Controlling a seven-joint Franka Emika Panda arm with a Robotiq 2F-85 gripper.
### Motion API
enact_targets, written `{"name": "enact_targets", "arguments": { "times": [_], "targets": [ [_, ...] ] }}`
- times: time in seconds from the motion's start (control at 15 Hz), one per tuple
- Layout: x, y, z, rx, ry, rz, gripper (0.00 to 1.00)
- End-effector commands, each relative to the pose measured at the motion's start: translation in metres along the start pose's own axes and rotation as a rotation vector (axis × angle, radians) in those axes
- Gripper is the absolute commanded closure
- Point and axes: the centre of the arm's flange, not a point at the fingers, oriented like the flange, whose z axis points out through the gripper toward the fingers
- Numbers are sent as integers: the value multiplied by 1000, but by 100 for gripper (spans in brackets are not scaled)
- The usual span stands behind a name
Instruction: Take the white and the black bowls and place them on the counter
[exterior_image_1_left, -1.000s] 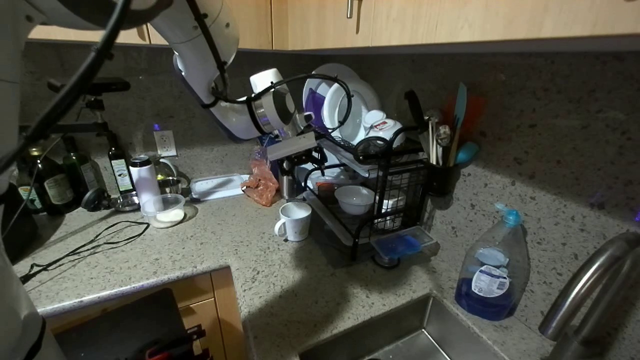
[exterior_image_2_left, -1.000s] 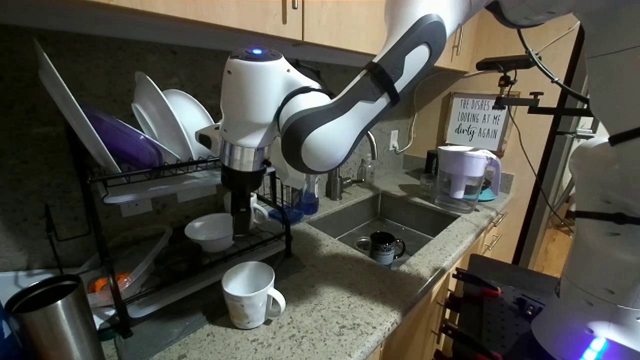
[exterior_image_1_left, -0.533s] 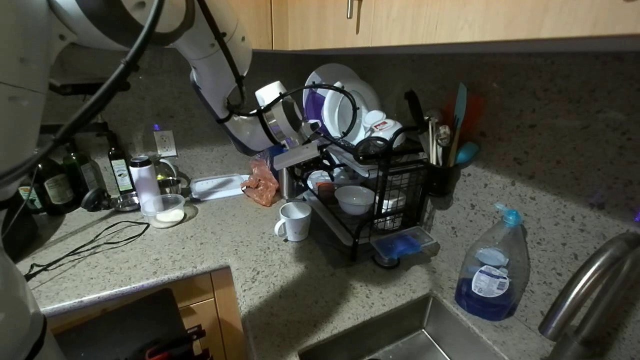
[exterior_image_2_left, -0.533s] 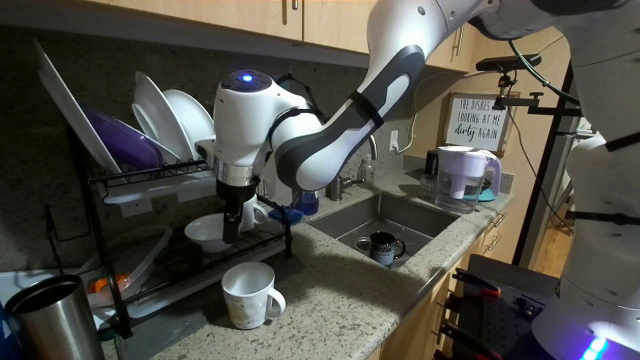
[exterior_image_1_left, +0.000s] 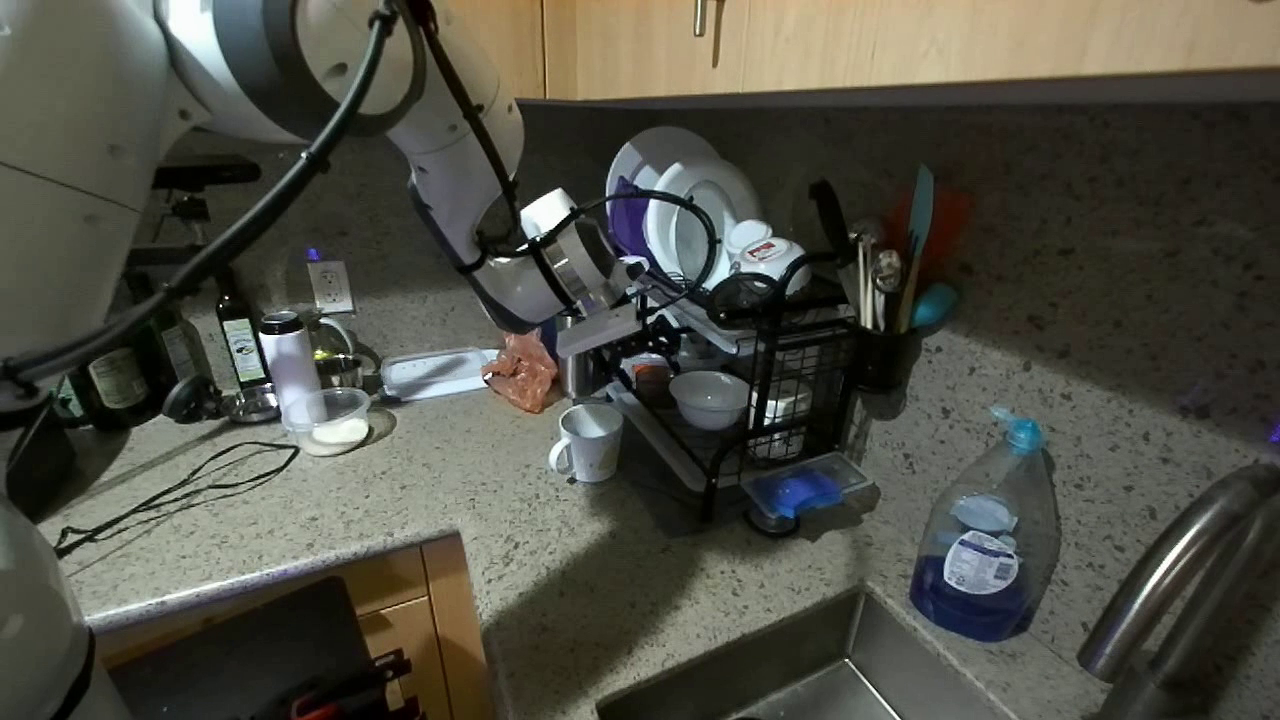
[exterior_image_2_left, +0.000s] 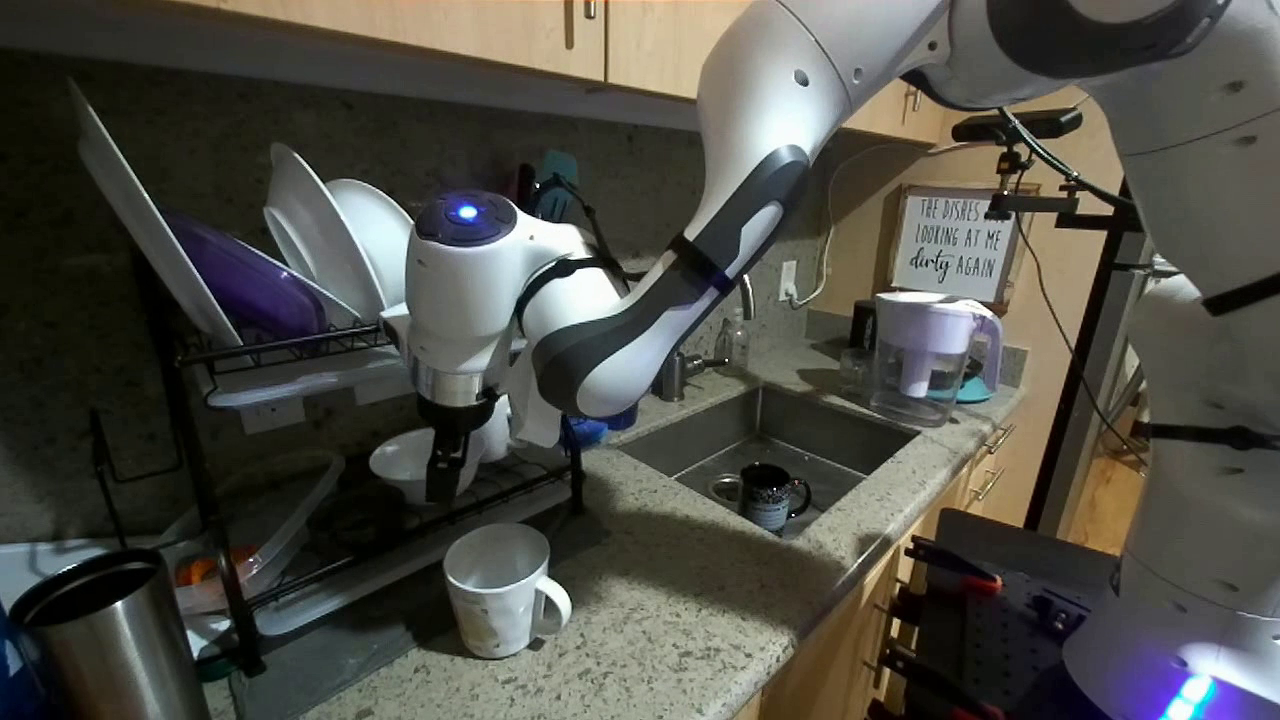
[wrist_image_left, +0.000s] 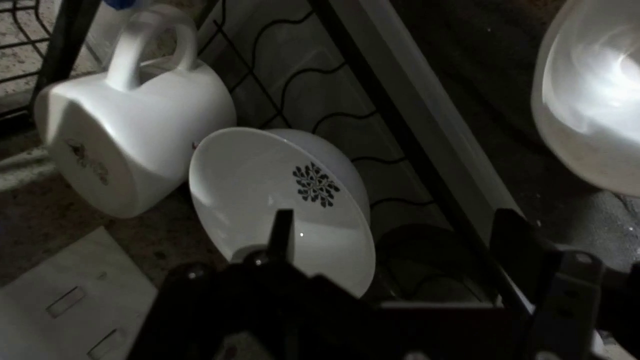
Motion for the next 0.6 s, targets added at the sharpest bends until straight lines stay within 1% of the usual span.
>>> {"name": "enact_targets", "arguments": {
  "times": [0.0,0.07,0.27,0.4,0.53],
  "targets": [
    [0,-1,2,1,-2,-1,0],
    [1,-2,4,1,-2,-1,0],
    [2,-2,0,-7,65,64,0],
    [2,-4,-2,-29,114,114,0],
    [1,-4,-5,-48,142,169,0]
  ]
}}
